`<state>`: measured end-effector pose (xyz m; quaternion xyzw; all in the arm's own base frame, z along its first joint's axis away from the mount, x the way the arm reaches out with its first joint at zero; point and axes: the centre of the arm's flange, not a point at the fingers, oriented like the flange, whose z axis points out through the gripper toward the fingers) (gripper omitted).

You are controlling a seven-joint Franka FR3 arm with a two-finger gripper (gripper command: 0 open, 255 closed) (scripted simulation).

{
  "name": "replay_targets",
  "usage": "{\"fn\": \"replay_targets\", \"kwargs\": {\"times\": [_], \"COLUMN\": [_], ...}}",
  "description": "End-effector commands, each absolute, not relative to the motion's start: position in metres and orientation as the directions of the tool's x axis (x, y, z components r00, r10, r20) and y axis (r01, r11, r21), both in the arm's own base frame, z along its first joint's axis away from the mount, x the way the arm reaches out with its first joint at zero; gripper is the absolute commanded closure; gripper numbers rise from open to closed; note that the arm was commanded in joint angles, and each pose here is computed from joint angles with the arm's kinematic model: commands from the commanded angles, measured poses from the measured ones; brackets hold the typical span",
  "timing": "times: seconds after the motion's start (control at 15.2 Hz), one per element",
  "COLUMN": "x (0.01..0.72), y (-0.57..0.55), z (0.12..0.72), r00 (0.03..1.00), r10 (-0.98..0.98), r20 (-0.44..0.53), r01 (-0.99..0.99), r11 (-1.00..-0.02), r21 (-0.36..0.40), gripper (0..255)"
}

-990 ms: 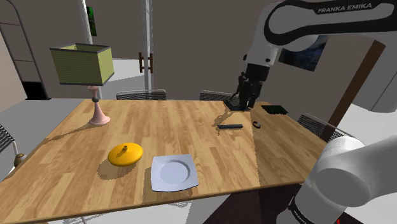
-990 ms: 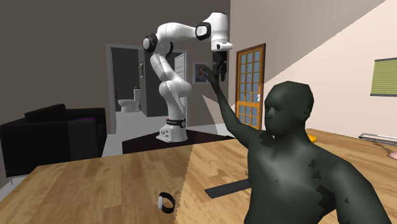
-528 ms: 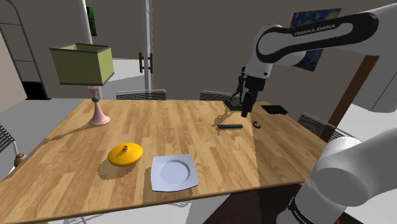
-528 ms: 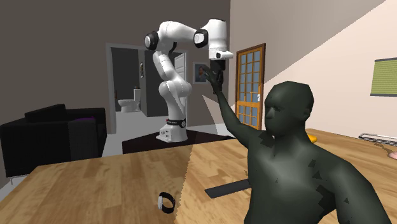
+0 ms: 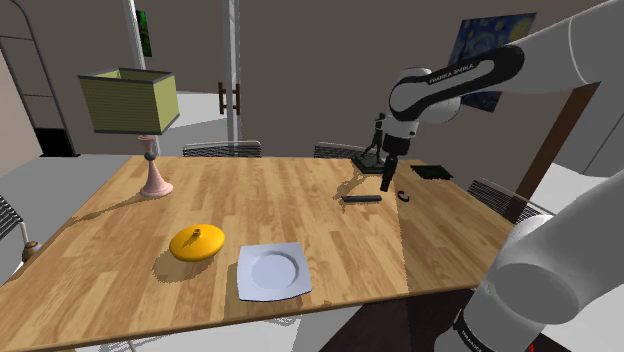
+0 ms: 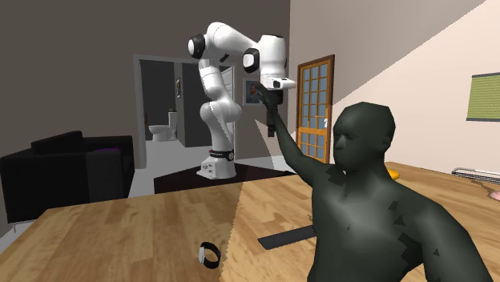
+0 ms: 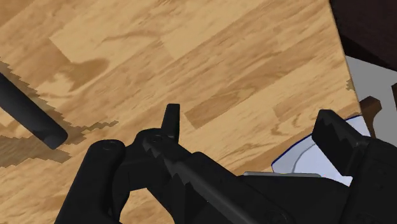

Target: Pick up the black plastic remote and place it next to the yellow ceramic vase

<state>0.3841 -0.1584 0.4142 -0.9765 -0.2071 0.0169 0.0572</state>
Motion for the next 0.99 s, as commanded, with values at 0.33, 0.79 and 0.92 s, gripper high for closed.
{"fn": "replay_targets", "kwargs": {"times": [0.33,0.79,0.92], "x": [0.428,0.48,0.496], "y": [-0.216,-0.269,-0.283], "z": [0.363,0.313,0.299], "r00": [0.846,0.764,0.738], "r10": [0.533,0.645,0.675], "r20": [-0.003,0.001,0.002], "r01": [0.53,0.643,0.673], "r11": [-0.843,-0.762,-0.736], "r21": [-0.096,-0.075,-0.068], "gripper": [0,0,0]}}
